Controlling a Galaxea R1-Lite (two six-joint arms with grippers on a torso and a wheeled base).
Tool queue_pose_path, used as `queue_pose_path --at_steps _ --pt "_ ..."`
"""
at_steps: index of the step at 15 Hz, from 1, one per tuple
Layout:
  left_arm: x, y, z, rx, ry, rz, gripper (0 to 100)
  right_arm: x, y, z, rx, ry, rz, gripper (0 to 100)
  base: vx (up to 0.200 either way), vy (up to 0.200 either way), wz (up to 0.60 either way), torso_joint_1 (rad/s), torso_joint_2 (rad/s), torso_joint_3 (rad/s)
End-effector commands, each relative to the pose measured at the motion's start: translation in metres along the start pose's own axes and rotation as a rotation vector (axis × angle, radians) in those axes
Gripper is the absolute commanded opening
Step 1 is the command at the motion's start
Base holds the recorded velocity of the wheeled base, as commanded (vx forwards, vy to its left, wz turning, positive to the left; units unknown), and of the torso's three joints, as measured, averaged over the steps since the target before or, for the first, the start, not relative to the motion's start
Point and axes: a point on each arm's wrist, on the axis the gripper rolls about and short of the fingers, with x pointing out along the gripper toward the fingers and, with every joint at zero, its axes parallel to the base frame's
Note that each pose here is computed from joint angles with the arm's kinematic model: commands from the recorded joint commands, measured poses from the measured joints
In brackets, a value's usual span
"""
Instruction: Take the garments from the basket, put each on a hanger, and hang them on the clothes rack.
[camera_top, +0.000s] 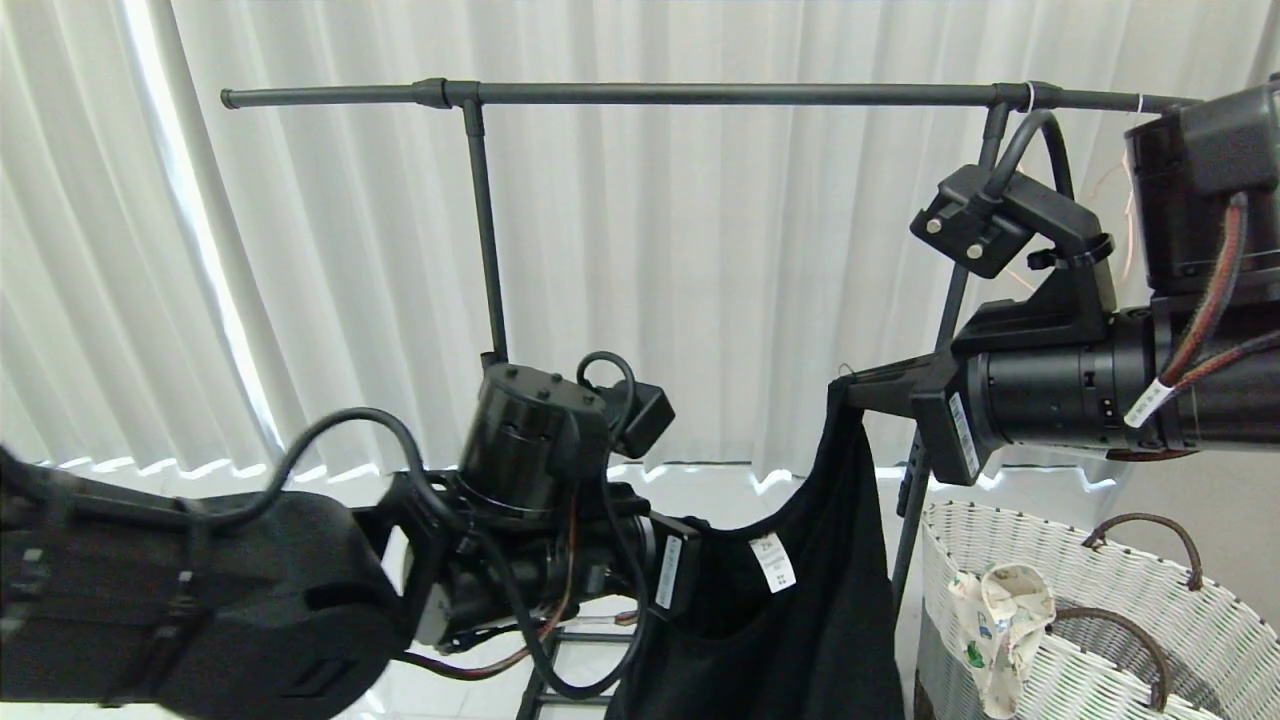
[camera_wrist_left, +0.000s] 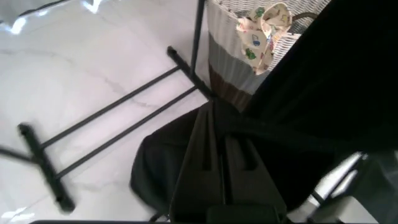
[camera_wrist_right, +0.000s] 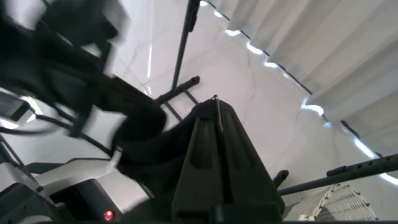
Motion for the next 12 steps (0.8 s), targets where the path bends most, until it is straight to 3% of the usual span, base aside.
queue_pose_path --at_steps 1,4,8,12 --pt "-0.061 -0.005 0.027 0.015 -0.098 0.032 0 -0.002 -0.003 0.000 0.002 -0.002 -0.016 0 0.000 0.000 0.00 0.000 0.00 0.000" --pt "-0.082 -0.002 0.032 0.178 -0.133 0.278 0 -0.017 -0.005 -0.004 0.005 -0.006 -0.081 0 0.000 0.000 0.00 0.000 0.00 0.000" --pt "-0.117 -0.010 0.058 0.350 -0.259 0.318 0 -0.049 -0.002 -0.020 0.005 -0.017 -0.130 0 0.000 0.000 0.00 0.000 0.00 0.000" --pt "-0.146 -0.019 0.068 0.381 -0.291 0.313 0 -0.066 -0.001 -0.025 0.006 -0.040 -0.151 0 0.000 0.000 0.00 0.000 0.00 0.000"
